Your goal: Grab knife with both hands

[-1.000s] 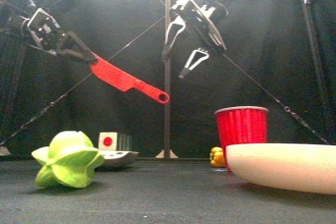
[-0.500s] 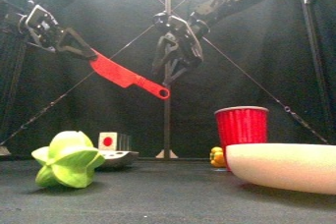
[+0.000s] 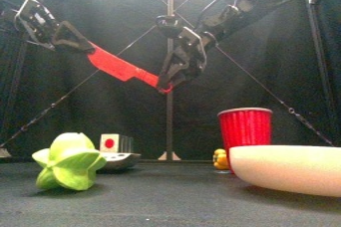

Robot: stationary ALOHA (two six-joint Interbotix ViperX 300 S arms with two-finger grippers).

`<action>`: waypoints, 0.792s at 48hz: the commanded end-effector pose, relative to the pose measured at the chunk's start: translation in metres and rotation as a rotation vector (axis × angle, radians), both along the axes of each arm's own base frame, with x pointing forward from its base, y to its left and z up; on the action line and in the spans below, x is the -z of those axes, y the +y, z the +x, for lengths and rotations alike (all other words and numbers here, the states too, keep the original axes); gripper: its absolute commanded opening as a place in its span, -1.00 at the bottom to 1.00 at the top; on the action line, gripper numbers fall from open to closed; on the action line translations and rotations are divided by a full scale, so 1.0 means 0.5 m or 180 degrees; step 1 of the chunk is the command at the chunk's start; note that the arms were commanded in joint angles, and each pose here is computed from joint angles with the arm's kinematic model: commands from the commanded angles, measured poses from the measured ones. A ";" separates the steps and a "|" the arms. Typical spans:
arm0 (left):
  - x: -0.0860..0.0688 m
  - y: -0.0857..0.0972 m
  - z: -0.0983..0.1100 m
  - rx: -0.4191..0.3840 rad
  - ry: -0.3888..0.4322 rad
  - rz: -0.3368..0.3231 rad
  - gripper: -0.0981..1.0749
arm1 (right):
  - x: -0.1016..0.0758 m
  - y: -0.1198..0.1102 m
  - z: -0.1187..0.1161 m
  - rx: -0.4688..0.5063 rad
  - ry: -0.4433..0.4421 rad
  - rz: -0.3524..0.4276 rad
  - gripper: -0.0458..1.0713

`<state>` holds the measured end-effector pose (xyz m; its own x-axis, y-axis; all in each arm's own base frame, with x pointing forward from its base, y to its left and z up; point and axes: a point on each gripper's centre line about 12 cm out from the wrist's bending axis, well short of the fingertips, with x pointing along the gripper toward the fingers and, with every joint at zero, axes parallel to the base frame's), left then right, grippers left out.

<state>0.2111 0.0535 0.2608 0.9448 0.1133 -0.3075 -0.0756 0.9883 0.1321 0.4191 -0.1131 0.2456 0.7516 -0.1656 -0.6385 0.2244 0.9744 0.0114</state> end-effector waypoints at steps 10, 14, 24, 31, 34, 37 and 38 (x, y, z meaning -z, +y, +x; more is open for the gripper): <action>-0.016 0.050 0.011 -0.0137 0.0068 -0.0052 -0.42 | -0.038 0.017 -0.002 -0.0104 -0.0169 -0.0174 0.09; -0.009 0.077 0.014 -0.0258 0.0150 -0.0075 -0.42 | -0.030 0.018 -0.005 -0.0110 -0.0133 -0.0178 0.03; 0.014 0.119 0.029 -0.0275 0.0375 -0.0167 -0.43 | -0.011 0.015 -0.013 -0.0086 -0.0136 -0.0184 -0.12; 0.034 0.144 0.030 -0.0313 0.0467 -0.0209 -0.43 | -0.008 0.014 -0.018 -0.0078 -0.0170 -0.0205 -0.25; 0.038 0.148 0.029 -0.0330 0.0462 -0.0218 -0.43 | -0.010 0.016 -0.018 -0.0074 -0.0182 -0.0196 -0.28; 0.039 0.148 0.029 -0.0322 0.0446 -0.0207 -0.43 | -0.010 0.016 -0.019 -0.0063 -0.0186 -0.0180 -0.28; 0.038 0.147 0.029 -0.0314 0.0440 -0.0202 -0.43 | -0.011 0.016 -0.018 -0.0061 -0.0196 -0.0179 -0.28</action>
<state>0.2243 0.1210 0.2347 0.8710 0.1600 -0.4645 -0.1379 0.9871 0.0814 0.4112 -0.1076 0.2241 0.7473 -0.1769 -0.6406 0.2039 0.9785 -0.0324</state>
